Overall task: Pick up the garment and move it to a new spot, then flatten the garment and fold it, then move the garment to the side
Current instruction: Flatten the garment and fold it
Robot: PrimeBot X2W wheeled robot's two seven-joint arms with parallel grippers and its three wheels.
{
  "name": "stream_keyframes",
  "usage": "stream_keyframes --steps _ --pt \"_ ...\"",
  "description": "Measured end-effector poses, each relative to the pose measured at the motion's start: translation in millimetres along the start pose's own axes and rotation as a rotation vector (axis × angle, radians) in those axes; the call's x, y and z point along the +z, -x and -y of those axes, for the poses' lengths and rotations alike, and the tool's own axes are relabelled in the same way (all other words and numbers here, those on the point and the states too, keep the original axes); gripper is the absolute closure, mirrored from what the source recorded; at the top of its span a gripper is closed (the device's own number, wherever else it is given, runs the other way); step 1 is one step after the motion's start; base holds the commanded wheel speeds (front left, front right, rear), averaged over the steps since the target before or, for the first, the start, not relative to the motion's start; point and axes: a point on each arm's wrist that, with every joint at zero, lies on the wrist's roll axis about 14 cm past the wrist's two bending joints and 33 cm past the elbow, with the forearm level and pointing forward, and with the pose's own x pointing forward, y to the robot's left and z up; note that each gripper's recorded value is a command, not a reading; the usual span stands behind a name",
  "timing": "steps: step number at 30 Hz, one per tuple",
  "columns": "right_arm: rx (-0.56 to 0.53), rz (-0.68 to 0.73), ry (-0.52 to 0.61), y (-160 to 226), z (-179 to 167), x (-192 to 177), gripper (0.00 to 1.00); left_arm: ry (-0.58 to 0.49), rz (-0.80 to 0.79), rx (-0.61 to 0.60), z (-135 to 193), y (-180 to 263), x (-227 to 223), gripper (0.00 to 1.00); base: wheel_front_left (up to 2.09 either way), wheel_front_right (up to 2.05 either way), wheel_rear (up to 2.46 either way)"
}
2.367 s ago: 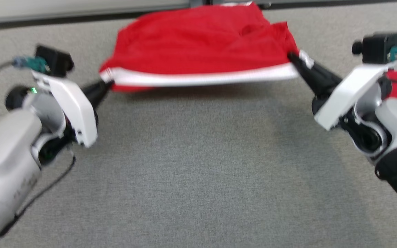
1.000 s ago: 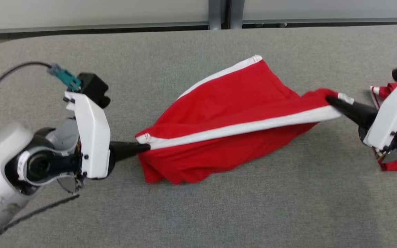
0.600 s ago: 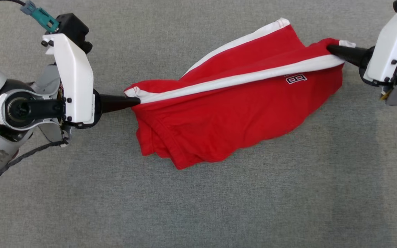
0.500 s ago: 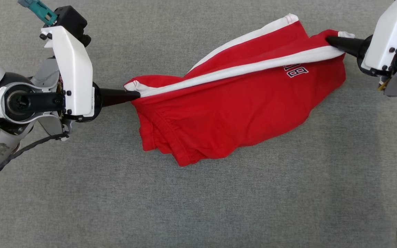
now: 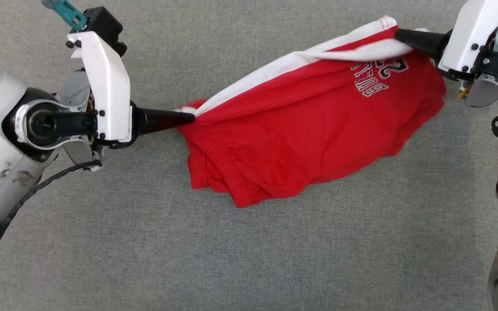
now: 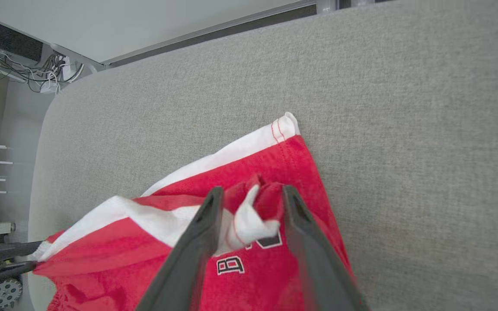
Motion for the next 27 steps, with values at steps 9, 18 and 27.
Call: stream_keyframes --steps 9,18,27 --pt "0.063 0.263 0.032 45 -27 30 0.00 -0.112 0.155 0.066 3 37 9 0.00 0.00 0.00 0.00" --pt "0.109 0.630 0.120 123 -52 41 0.00 -0.353 0.623 0.184 24 98 43 0.00 0.00 0.00 0.00" --pt "0.065 0.958 0.177 190 -53 12 0.00 -0.444 1.102 0.341 40 152 25 0.00 0.00 0.00 0.00"
